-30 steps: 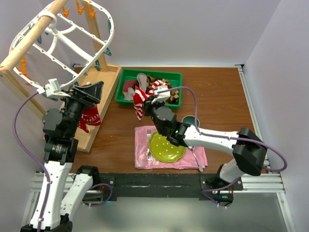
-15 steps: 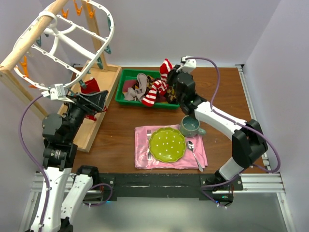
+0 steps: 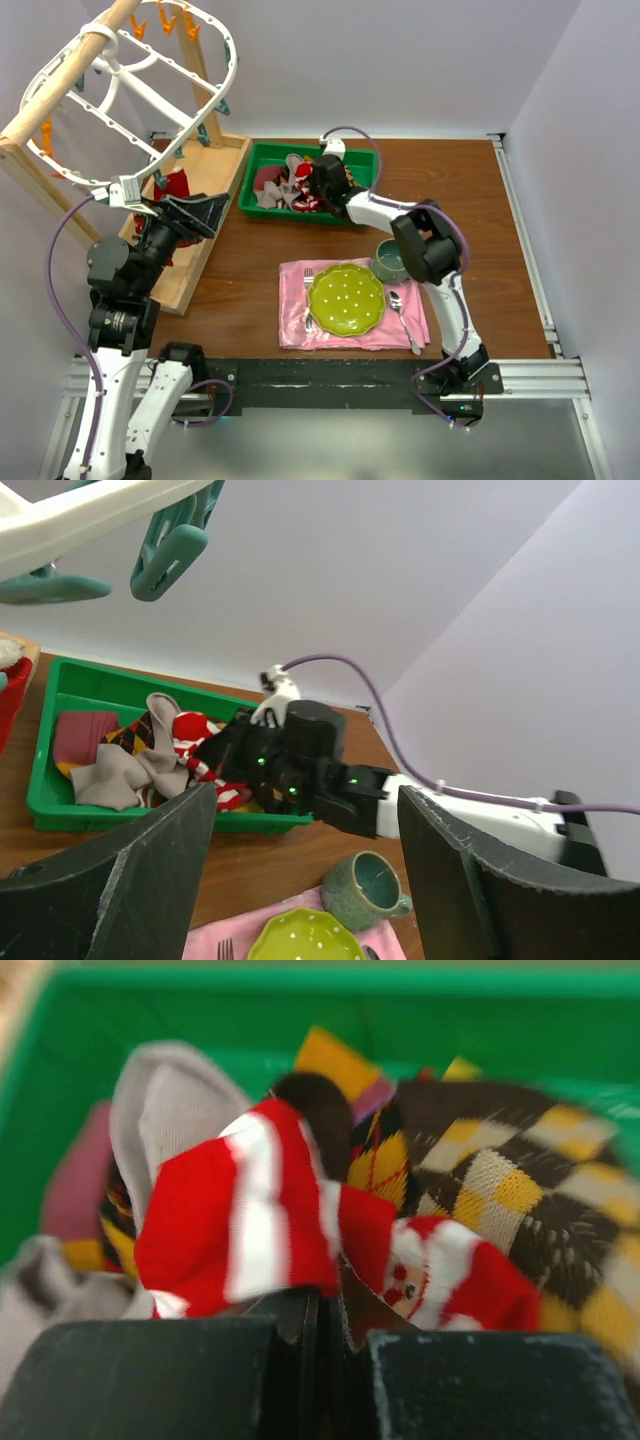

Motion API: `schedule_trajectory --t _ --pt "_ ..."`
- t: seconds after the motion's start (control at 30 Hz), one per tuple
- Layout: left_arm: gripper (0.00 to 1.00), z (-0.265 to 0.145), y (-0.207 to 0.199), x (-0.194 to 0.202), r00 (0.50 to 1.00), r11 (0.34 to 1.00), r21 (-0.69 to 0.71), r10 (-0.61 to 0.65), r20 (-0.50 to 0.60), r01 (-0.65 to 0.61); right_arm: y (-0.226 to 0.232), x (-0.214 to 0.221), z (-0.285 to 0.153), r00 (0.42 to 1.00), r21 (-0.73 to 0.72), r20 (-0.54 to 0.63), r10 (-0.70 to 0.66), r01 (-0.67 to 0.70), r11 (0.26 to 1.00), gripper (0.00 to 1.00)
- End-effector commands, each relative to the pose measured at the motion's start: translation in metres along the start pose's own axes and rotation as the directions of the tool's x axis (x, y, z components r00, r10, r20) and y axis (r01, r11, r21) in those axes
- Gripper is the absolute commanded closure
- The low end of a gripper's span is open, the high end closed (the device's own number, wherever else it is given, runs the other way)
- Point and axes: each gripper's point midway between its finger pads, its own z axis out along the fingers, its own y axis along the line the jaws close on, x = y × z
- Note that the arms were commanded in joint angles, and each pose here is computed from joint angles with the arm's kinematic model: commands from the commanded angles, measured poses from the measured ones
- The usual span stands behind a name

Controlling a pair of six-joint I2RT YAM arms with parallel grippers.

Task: Remove the socks clipped to the hanger
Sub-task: Place the sock in the bin.

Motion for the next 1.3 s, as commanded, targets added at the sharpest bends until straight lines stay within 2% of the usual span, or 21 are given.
schedule_trajectory --t 0.0,0.07,0.2,0.3,0.5,0.63,0.8,0.87,0.9,1.03,1.07,1.13,1.17,1.27 --pt "0.22 -0.005 -0.013 -0.004 0.999 0.998 0.046 0.039 -0.005 -0.038 0.005 0.032 0.01 0.987 -0.037 -0.156 0.037 -0.044 0.998 1.0" --pt "0.22 -0.005 -0.012 -0.005 0.999 0.998 0.044 0.04 -0.005 -0.039 -0.003 0.041 0.005 0.986 -0.032 -0.16 0.049 -0.054 0.998 1.0" --pt "0.22 -0.004 -0.014 -0.004 0.999 0.998 0.054 0.032 -0.01 -0.031 -0.001 0.02 -0.009 0.99 -0.051 -0.128 0.057 -0.064 0.997 0.99" --pt "0.22 -0.006 -0.019 -0.007 1.0 0.997 0.067 0.03 -0.002 -0.03 0.005 -0.003 -0.024 0.994 -0.073 -0.087 0.07 -0.076 0.994 0.8" --pt "0.22 -0.007 -0.023 -0.014 0.999 0.997 0.066 0.032 0.012 -0.033 0.009 -0.037 -0.054 0.994 -0.092 -0.046 0.102 -0.106 0.99 0.58" --pt "0.22 -0.007 -0.024 -0.013 0.999 0.997 0.071 0.031 0.003 -0.032 0.005 -0.047 -0.068 0.994 -0.082 -0.032 0.105 -0.108 0.991 0.49" --pt "0.22 -0.008 -0.026 -0.015 0.999 0.997 0.074 0.034 0.005 -0.034 0.006 -0.063 -0.088 0.992 -0.105 -0.003 0.124 -0.123 0.987 0.43" --pt "0.21 -0.009 -0.028 -0.017 0.999 0.996 0.078 0.032 0.007 -0.033 0.003 -0.057 -0.095 0.993 -0.112 -0.007 0.116 -0.116 0.987 0.41" --pt "0.21 -0.009 -0.029 -0.017 0.999 0.996 0.082 0.032 0.007 -0.032 0.009 -0.069 -0.105 0.992 -0.155 0.017 0.124 -0.12 0.981 0.4" --pt "0.21 -0.009 -0.034 -0.021 0.999 0.995 0.094 0.037 0.008 -0.038 0.019 -0.069 -0.14 0.99 -0.276 0.043 0.133 -0.116 0.954 0.35" --pt "0.21 -0.01 -0.036 -0.022 0.999 0.994 0.1 0.039 0.009 -0.039 0.027 -0.078 -0.148 0.986 -0.332 0.082 0.148 -0.113 0.936 0.33" --pt "0.21 -0.011 -0.041 -0.024 0.999 0.992 0.118 0.041 0.006 -0.041 0.039 -0.071 -0.169 0.987 -0.416 0.074 0.146 -0.102 0.904 0.3" --pt "0.21 -0.011 -0.044 -0.026 0.999 0.991 0.127 0.04 0.008 -0.041 0.045 -0.081 -0.176 0.98 -0.451 0.117 0.161 -0.092 0.888 0.3" --pt "0.21 -0.014 -0.054 -0.031 0.999 0.987 0.156 0.034 0.012 -0.036 0.08 -0.077 -0.207 0.979 -0.588 0.142 0.147 -0.036 0.808 0.24"
